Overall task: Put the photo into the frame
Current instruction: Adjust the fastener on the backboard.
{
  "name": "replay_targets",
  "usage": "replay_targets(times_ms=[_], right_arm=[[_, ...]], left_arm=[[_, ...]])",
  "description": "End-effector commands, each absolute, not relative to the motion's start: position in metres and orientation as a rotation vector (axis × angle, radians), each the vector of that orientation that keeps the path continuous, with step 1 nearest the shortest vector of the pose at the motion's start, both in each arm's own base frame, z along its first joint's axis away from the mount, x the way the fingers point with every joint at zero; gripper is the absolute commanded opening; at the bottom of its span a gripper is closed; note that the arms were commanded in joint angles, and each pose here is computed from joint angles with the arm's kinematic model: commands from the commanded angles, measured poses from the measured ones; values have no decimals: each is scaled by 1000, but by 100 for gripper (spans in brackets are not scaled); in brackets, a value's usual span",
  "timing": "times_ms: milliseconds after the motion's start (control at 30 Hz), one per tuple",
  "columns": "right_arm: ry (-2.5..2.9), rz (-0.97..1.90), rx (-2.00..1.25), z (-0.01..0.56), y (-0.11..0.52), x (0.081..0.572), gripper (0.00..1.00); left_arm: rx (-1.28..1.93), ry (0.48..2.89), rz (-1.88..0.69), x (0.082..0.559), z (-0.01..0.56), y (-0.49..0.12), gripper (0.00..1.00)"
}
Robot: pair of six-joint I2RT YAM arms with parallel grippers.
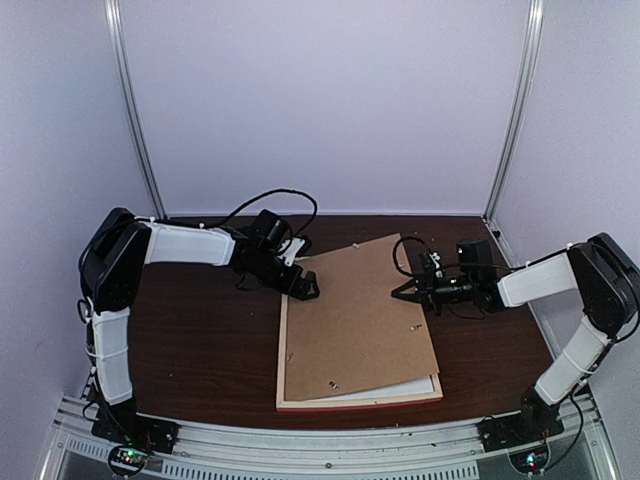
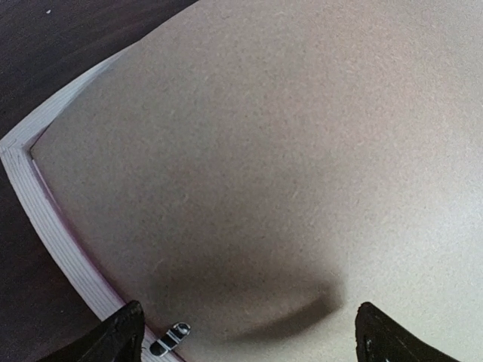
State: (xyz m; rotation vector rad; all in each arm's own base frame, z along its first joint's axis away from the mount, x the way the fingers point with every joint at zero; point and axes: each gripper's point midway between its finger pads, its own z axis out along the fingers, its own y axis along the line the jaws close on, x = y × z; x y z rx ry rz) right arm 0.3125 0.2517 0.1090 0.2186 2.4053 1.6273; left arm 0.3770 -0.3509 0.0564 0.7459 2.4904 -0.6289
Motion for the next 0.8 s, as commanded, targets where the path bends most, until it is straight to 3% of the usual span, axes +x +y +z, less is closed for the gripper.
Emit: replay_targets(times_ms=[0, 767], right_arm=[[2381, 1642, 158, 117, 258, 314, 12], [2376, 1636, 163, 118, 256, 314, 11]], left_arm=[[803, 2452, -661, 380, 59, -365, 97], [709, 2631, -581, 342, 38, -357, 94]])
